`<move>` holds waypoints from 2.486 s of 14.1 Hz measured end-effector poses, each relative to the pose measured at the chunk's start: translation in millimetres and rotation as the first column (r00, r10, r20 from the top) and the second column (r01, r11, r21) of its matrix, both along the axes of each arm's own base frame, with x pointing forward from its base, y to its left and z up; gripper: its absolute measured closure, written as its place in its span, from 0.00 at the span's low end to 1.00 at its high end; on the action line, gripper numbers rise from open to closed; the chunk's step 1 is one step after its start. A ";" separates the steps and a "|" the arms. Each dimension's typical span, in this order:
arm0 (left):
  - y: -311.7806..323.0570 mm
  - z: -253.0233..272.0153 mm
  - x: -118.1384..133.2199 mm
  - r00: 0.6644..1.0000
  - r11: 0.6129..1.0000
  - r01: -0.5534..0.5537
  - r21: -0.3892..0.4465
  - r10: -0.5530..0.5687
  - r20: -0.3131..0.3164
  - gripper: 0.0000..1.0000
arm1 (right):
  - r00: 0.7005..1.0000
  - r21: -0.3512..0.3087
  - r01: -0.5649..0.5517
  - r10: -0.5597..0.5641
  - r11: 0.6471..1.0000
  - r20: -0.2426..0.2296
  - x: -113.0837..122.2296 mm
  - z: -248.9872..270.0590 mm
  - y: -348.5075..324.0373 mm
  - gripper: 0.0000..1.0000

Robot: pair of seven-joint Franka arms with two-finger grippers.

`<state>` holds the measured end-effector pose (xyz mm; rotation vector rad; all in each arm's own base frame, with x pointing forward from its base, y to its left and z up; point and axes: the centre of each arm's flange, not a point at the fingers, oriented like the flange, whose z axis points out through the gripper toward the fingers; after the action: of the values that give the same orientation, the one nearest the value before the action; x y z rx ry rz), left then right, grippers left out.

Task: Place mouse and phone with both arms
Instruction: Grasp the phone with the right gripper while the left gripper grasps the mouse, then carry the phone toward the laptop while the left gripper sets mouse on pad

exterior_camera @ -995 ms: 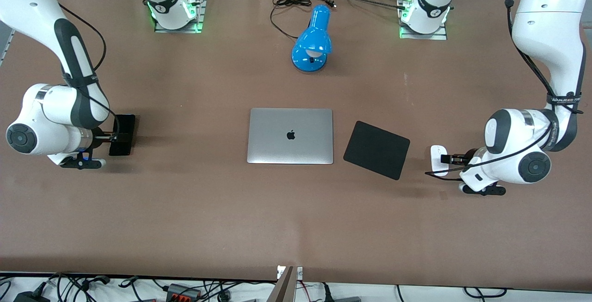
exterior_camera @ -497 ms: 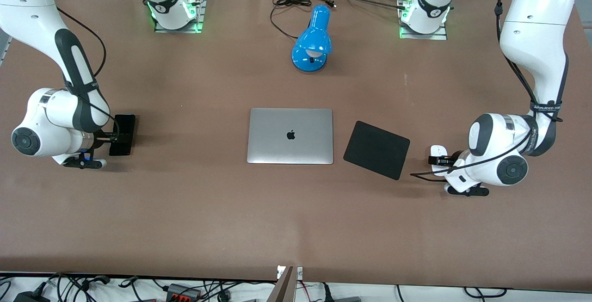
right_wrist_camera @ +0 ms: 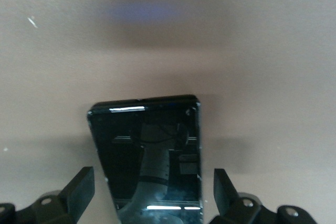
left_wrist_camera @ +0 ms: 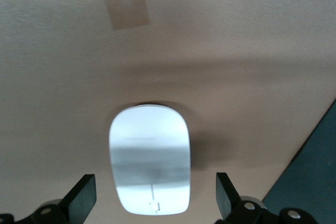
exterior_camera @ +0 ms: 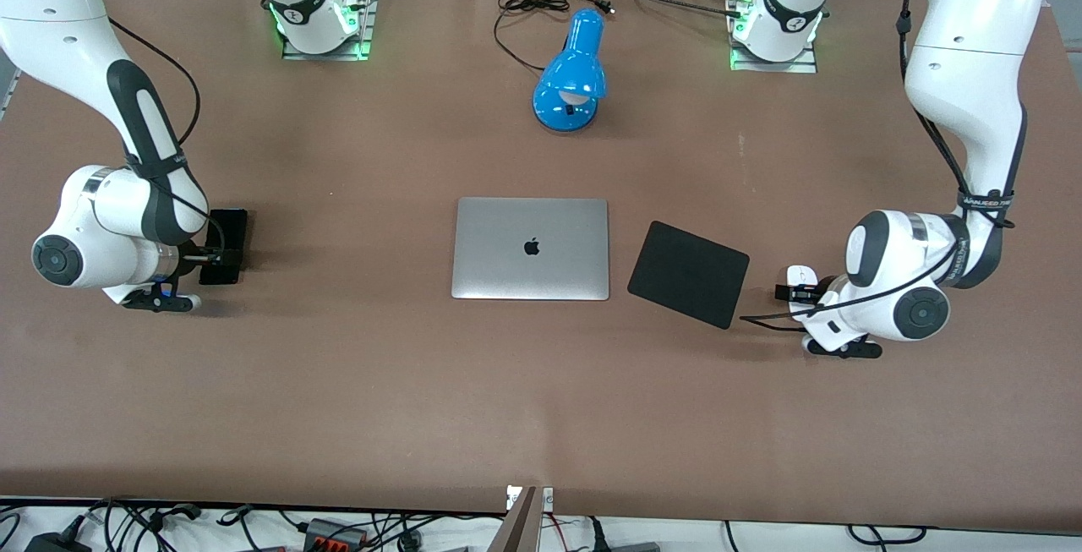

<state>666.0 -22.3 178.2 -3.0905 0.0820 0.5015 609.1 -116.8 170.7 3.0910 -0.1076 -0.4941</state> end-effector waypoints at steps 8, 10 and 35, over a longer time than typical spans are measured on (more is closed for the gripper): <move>5.5 -12.2 1.8 1.000 1.000 0.007 0.015 -0.007 0.018 0.03 | 1.000 0.012 -0.020 0.020 1.000 0.006 0.3 -4.7 0.3 0.00; 5.5 -12.2 1.8 1.000 1.000 0.007 0.015 -0.007 0.018 0.13 | 1.000 0.011 -0.024 0.024 1.000 0.013 0.8 -9.7 0.2 0.00; -205.4 -2.7 -37.4 0.997 1.000 0.002 0.020 -0.001 -0.077 0.32 | 0.997 0.032 -0.076 0.077 0.997 -0.008 22.8 77.4 59.5 0.19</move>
<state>628.5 -227.7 175.5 -3.0511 0.0793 0.6182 631.9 -57.2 248.1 3.1095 0.0190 -0.5116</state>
